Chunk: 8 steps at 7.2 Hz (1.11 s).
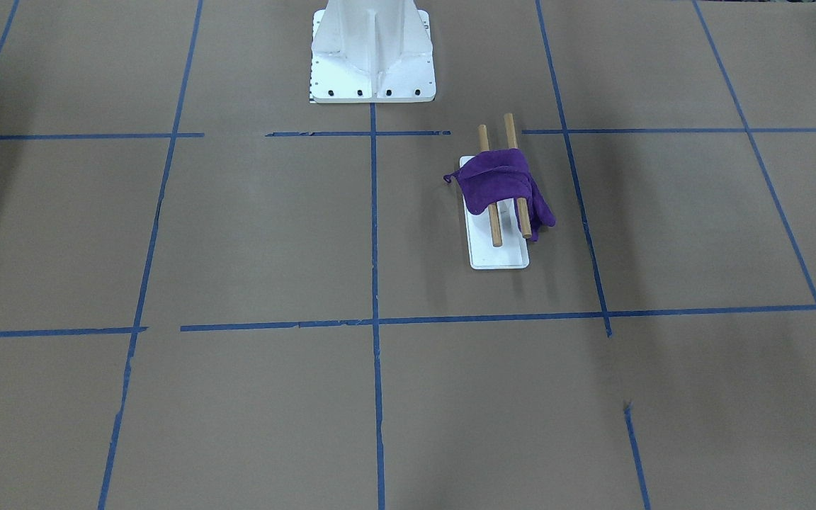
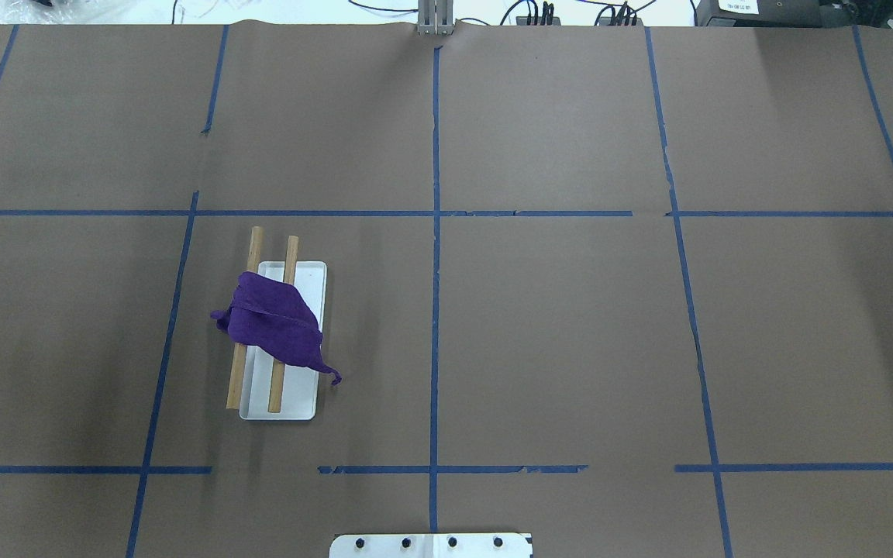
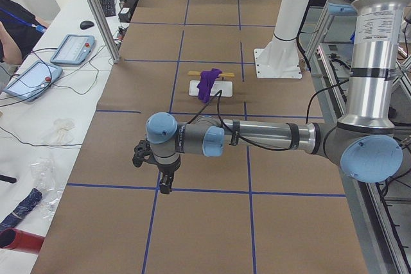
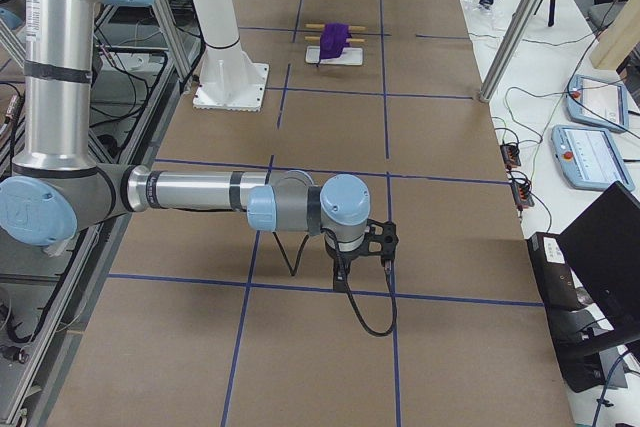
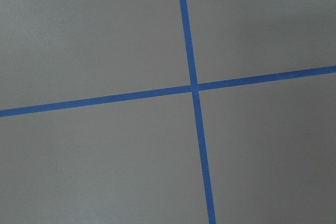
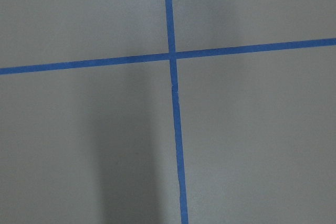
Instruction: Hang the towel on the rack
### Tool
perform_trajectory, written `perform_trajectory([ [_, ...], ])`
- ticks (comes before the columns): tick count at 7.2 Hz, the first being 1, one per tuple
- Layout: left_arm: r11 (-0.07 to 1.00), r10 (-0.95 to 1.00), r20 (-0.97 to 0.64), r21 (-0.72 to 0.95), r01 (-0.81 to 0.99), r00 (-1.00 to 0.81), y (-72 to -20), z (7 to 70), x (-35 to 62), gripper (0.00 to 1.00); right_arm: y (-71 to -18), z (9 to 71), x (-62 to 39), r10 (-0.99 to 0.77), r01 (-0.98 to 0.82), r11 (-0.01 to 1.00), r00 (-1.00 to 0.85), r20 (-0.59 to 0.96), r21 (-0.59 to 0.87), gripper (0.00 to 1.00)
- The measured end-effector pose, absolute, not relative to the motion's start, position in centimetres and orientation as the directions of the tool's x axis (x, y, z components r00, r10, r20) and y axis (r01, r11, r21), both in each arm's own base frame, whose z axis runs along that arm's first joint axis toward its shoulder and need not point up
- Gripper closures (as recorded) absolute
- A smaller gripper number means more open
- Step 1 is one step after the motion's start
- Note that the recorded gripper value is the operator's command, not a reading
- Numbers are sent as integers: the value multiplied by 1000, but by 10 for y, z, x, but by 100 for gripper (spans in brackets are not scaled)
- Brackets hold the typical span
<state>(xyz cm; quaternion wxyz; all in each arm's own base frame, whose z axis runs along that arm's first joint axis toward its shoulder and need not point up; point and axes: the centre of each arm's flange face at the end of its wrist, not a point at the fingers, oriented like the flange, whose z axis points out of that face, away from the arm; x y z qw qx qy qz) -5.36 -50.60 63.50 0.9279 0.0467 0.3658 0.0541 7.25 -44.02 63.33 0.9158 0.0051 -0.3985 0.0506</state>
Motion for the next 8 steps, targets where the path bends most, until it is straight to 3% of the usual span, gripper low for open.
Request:
perform_trajectory([
  [8,989,139,-672,134,-65,727,-505,631,-54,0,-440,632,72,87,-96,995,677,731,-29,0],
])
